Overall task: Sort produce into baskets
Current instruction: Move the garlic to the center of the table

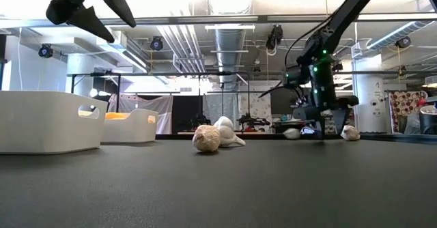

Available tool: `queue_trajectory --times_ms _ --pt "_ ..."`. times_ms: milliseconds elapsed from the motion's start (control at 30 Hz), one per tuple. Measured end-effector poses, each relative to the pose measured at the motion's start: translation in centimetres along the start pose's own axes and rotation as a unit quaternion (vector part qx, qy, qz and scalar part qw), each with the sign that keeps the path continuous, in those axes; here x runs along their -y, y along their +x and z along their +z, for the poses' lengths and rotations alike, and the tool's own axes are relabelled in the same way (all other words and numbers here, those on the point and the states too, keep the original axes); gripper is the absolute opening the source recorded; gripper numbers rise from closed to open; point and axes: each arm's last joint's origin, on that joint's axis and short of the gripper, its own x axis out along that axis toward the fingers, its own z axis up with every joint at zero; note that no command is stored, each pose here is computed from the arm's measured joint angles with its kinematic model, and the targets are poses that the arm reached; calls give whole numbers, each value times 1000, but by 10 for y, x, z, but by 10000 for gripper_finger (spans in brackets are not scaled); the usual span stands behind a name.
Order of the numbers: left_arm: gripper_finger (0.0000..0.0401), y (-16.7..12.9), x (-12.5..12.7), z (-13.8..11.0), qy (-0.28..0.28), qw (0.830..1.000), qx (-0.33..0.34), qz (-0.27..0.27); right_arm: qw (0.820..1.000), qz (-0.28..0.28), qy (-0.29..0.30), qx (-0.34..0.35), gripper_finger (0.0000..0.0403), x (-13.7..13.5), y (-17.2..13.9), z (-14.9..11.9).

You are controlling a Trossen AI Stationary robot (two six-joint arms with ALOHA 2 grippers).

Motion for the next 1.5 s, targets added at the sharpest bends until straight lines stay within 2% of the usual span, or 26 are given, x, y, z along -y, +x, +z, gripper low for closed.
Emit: queue_trajectory --times_ms 167,233,333,433,567,667,767,967,1133,1300,1367,1500 --pt "301 8 -3 8 10 1000 8 18 1000 13 8 20 304 -1 -7 8" --pt "301 10 -3 11 12 1000 11 24 996 75 23 39 304 -6 -12 18" --pt "301 14 -4 16 19 999 17 28 979 187 27 82 309 -20 -23 33" --pt "301 17 -2 20 28 999 23 25 969 225 12 106 313 -34 -28 41" --pt "301 18 -2 21 28 999 26 25 964 233 -9 127 313 -50 -32 48" --pt "301 19 -3 22 37 999 26 27 971 194 0 137 313 -55 -24 55" --pt "301 19 -3 22 42 998 25 27 979 161 10 123 306 -55 -14 58" --pt "301 19 -3 22 41 999 24 27 982 163 13 95 279 -60 -2 56" --pt "301 19 -3 21 48 998 21 25 981 167 11 96 232 -62 -1 56" --pt "301 17 -4 21 72 997 7 17 981 176 13 85 165 -66 -5 52" --pt "300 12 -10 22 97 995 -18 10 981 179 5 75 139 -71 -11 46" --pt "286 -4 -33 25 108 993 -52 14 979 187 -34 75 104 -90 -33 27"
